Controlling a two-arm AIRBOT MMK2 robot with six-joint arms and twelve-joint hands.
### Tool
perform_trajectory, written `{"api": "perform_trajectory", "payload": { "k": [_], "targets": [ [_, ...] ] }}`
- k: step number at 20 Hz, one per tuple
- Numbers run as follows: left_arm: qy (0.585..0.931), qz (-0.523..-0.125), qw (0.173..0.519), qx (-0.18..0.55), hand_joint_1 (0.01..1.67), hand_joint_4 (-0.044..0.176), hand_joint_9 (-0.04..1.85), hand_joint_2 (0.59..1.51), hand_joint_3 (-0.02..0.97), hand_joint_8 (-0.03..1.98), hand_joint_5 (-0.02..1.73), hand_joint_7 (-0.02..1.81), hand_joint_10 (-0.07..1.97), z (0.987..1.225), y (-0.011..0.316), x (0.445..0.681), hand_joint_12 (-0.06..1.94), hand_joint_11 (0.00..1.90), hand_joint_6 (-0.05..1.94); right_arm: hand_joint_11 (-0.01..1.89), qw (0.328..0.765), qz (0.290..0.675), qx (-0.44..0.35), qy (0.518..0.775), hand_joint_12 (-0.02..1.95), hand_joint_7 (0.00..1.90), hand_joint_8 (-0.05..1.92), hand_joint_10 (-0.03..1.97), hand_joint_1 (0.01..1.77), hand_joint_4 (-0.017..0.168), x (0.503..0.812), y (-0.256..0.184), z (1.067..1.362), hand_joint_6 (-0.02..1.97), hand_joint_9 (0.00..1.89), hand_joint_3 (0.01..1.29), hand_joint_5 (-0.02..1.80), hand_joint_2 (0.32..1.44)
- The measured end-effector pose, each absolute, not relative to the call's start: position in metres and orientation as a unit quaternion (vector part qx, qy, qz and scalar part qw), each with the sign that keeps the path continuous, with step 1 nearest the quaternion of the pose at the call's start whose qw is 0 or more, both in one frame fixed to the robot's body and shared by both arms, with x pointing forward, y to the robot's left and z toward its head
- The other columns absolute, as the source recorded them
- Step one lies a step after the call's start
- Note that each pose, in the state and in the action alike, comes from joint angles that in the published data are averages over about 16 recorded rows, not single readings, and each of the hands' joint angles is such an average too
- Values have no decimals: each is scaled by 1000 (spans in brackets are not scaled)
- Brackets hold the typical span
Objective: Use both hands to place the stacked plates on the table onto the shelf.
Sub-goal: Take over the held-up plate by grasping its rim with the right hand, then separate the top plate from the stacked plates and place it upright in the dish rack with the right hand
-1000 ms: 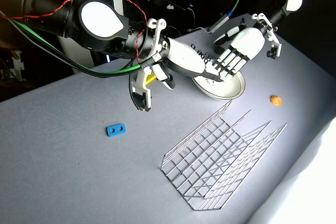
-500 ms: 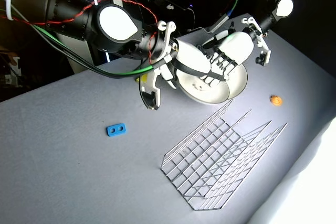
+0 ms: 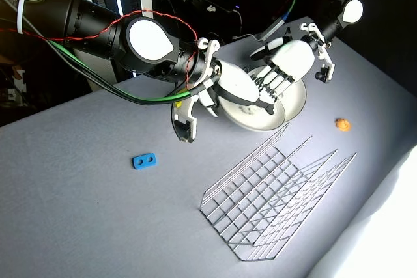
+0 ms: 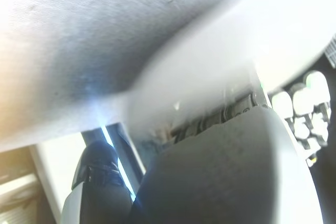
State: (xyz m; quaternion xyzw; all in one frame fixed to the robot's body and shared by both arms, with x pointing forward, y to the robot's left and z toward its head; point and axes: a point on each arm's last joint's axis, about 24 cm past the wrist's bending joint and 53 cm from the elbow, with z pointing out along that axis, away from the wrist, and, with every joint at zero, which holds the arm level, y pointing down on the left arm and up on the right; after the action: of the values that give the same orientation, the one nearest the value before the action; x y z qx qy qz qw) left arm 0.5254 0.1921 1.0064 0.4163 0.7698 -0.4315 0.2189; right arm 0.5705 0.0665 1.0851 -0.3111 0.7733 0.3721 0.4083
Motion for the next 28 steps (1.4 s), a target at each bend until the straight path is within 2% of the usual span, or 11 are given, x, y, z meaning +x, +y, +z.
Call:
{"api": "perform_trajectory", "payload": {
  "k": [8, 12, 16, 23, 28],
  "targets": [
    [775, -440, 219, 398, 14, 4, 2, 1119, 18, -15, 12, -12, -15, 1010, 195, 528, 32, 27, 10, 13, 407, 375, -309, 774, 405, 22, 16, 6, 1224, 4, 577, 75, 1080, 21, 25, 15, 35, 1057],
    [776, -443, 218, 393, 14, 4, 0, 1117, 18, -15, 15, -12, -16, 1011, 195, 528, 34, 26, 11, 39, 405, 378, -313, 772, 601, 123, 22, 39, 1213, 4, 580, 83, 1074, 29, 123, 15, 114, 1064],
    [777, -445, 217, 390, 14, 4, 5, 1117, 18, -15, 13, -12, -11, 1012, 195, 528, 47, 34, 10, 191, 405, 385, -319, 766, 801, 305, 103, 107, 1200, 1, 582, 93, 1071, 173, 321, 15, 267, 1060],
    [778, -447, 220, 383, 15, 3, 12, 1119, 18, -13, 9, -10, 1, 1015, 196, 532, 69, 35, 9, 550, 405, 401, -327, 754, 1125, 655, 405, 289, 1177, -5, 581, 106, 1076, 523, 725, 15, 573, 1011],
    [780, -447, 242, 365, 14, 2, 16, 1121, 18, -8, 10, 0, 9, 1031, 199, 550, 59, 31, 9, 797, 402, 411, -328, 749, 1144, 815, 641, 570, 1170, -10, 578, 109, 1079, 774, 903, 15, 717, 974]
  ]
}}
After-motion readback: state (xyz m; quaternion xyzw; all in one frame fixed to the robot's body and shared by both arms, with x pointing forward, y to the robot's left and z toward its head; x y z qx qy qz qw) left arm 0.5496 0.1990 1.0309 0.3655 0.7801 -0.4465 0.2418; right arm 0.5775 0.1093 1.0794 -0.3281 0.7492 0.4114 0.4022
